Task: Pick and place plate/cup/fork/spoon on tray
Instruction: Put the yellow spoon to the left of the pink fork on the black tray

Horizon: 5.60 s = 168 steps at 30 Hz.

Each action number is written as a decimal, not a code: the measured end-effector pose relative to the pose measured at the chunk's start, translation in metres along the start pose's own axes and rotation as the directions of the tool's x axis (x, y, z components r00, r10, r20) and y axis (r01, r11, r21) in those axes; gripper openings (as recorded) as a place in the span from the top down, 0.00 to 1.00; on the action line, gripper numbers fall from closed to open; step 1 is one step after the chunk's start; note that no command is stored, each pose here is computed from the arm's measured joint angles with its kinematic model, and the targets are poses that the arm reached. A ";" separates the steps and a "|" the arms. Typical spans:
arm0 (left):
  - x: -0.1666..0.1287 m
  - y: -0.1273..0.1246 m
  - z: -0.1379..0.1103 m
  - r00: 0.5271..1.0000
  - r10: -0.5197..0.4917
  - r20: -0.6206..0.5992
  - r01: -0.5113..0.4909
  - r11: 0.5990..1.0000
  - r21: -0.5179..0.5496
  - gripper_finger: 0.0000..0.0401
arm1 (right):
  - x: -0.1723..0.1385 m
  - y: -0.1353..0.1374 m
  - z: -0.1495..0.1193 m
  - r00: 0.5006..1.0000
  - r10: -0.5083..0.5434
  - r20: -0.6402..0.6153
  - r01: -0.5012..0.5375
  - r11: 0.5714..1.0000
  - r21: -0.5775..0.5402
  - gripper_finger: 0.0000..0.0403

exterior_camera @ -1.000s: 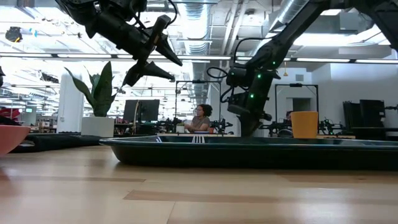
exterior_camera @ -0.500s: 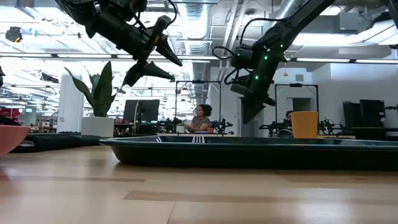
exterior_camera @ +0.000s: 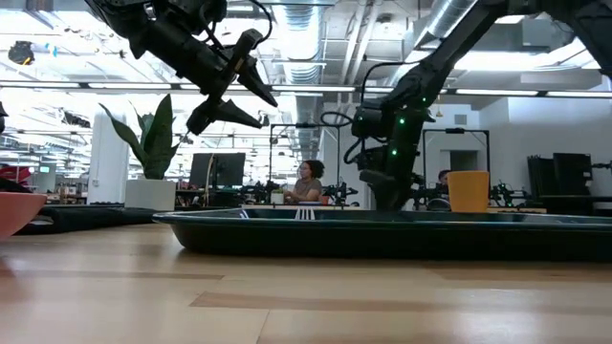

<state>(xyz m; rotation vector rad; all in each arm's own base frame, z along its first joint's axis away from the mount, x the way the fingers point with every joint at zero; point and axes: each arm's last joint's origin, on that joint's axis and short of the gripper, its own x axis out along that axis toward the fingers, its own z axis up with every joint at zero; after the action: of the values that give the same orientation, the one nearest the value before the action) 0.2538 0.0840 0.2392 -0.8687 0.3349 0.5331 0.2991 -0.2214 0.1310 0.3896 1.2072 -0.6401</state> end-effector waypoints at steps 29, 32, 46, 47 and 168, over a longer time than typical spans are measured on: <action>0.000 0.001 0.002 0.998 0.036 0.048 -0.035 0.999 -0.020 0.53 | -0.081 0.006 -0.008 0.997 -0.038 0.063 0.031 0.994 0.102 1.00; 0.000 0.001 0.002 0.998 0.036 0.047 -0.035 0.999 -0.020 0.53 | -0.091 0.012 -0.008 0.995 -0.029 0.099 0.020 0.995 0.093 1.00; 0.000 0.001 0.001 0.998 0.039 0.045 -0.037 0.999 -0.038 0.53 | -0.019 0.006 -0.007 0.997 -0.061 -0.044 0.065 0.993 0.097 0.56; 0.000 0.001 0.001 0.998 0.039 0.045 -0.037 0.999 -0.038 0.53 | -0.011 0.006 -0.008 0.996 -0.075 -0.052 0.080 0.992 0.094 0.52; 0.042 0.016 0.003 0.999 -0.034 0.035 0.036 0.998 -0.058 0.53 | -0.012 -0.024 -0.075 0.941 0.016 0.338 -0.017 1.000 0.000 0.82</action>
<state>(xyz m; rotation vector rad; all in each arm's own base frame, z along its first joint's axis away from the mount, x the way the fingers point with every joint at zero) 0.2799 0.1076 0.2107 -0.9195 0.2737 0.5273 0.2260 -0.1926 0.1192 0.2773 0.8739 -0.6639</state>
